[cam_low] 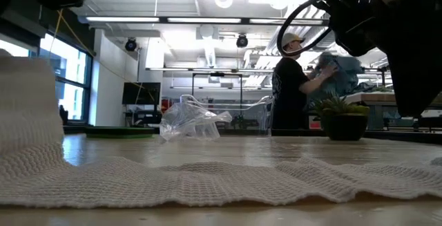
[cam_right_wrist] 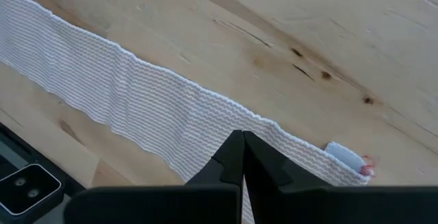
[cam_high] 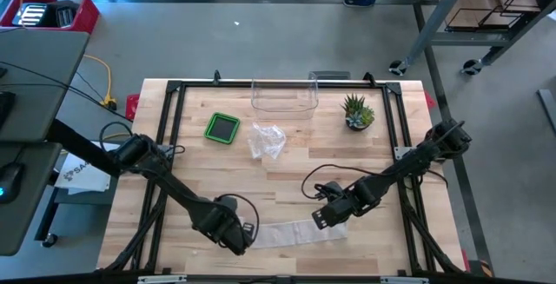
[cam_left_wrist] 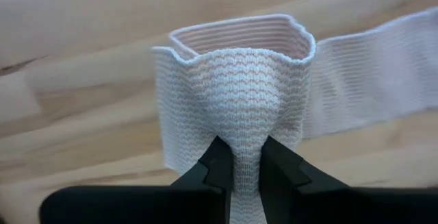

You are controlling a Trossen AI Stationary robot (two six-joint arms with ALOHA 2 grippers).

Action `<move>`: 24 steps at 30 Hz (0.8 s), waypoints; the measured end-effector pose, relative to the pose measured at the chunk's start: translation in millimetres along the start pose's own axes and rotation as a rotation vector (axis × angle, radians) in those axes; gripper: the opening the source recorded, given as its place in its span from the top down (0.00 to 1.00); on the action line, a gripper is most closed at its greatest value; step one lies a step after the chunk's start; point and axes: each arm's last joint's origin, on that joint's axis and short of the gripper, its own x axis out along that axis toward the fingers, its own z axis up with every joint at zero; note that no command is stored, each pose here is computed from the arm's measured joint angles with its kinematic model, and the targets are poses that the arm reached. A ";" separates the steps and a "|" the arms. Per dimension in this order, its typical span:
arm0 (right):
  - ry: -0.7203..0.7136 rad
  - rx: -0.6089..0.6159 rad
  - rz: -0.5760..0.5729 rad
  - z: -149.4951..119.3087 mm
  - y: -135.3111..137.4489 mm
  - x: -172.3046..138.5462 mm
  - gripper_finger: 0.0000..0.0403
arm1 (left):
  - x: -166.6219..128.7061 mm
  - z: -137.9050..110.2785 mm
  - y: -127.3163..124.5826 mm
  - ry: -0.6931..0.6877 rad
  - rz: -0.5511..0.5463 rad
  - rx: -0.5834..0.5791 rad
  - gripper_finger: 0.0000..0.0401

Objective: Roll bandage
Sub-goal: Roll the bandage

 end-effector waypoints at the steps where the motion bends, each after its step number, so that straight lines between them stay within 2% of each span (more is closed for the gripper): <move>1: 0.000 0.000 0.000 0.1 0.0 0.0 1.00 | 0.2 0.6 -2.0 0.005 -0.015 0.005 0.89; 12: 0.006 -0.004 -0.007 0.5 -0.6 0.1 1.00 | 9.1 -1.8 -20.6 -0.040 -0.183 -0.022 0.82; 16: 0.024 -0.003 -0.018 0.9 -1.6 0.3 1.00 | 11.2 -3.4 -28.5 -0.044 -0.253 0.019 0.77; 24: 0.034 -0.020 -0.031 0.8 -2.8 0.3 1.00 | 10.2 -3.7 -30.4 -0.061 -0.280 0.059 0.62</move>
